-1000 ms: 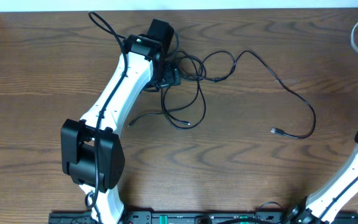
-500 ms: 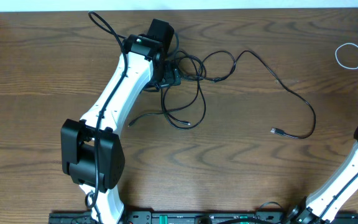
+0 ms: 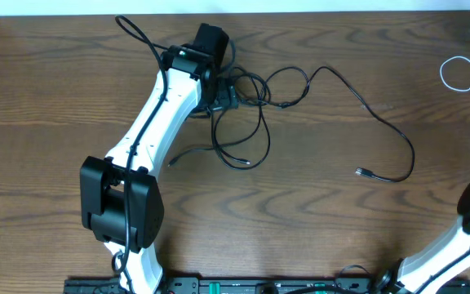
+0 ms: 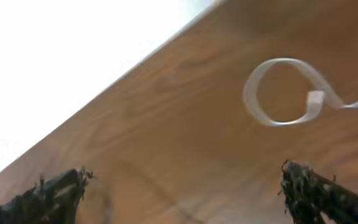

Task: Untangle cables

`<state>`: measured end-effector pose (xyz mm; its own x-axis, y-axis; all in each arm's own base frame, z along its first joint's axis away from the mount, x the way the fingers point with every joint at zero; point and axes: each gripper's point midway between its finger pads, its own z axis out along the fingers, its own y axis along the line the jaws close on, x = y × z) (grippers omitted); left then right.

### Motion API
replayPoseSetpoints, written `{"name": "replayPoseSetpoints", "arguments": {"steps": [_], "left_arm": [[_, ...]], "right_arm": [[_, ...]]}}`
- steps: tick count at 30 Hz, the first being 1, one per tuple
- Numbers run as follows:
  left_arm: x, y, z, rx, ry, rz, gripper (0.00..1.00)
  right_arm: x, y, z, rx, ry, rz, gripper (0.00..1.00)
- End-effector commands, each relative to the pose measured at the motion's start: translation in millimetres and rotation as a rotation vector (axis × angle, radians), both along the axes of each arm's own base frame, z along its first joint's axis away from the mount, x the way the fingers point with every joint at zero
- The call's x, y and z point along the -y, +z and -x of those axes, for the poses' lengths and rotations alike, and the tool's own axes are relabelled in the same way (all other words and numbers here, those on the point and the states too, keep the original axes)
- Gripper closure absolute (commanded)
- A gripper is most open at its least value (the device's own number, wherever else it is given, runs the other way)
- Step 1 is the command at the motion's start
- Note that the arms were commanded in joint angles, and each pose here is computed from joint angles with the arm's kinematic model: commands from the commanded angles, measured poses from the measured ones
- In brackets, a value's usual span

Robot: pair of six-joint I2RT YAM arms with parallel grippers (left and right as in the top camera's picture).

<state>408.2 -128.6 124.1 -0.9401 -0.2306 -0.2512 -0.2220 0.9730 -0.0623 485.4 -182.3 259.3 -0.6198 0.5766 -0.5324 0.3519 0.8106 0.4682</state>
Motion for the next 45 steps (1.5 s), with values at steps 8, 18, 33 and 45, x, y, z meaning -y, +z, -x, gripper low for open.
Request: {"name": "replayPoseSetpoints", "arguments": {"steps": [8, 18, 33, 45], "left_arm": [[-4, 15, 4, 0.01, -0.138, -0.035, 0.05], [-33, 102, 16, 0.204, -0.117, -0.004, 0.05], [-37, 106, 18, 0.215, -0.109, -0.013, 0.05], [-37, 106, 18, 0.215, -0.109, -0.013, 0.05]], "right_arm": [[-151, -21, 23, -0.16, 0.495, 0.092, 0.01], [-191, -92, 33, -0.3, 0.835, 0.48, 0.01], [-207, -197, 35, -0.248, 0.881, 0.436, 0.19], [-221, -190, 23, -0.18, 0.77, 0.321, 0.99]]}}
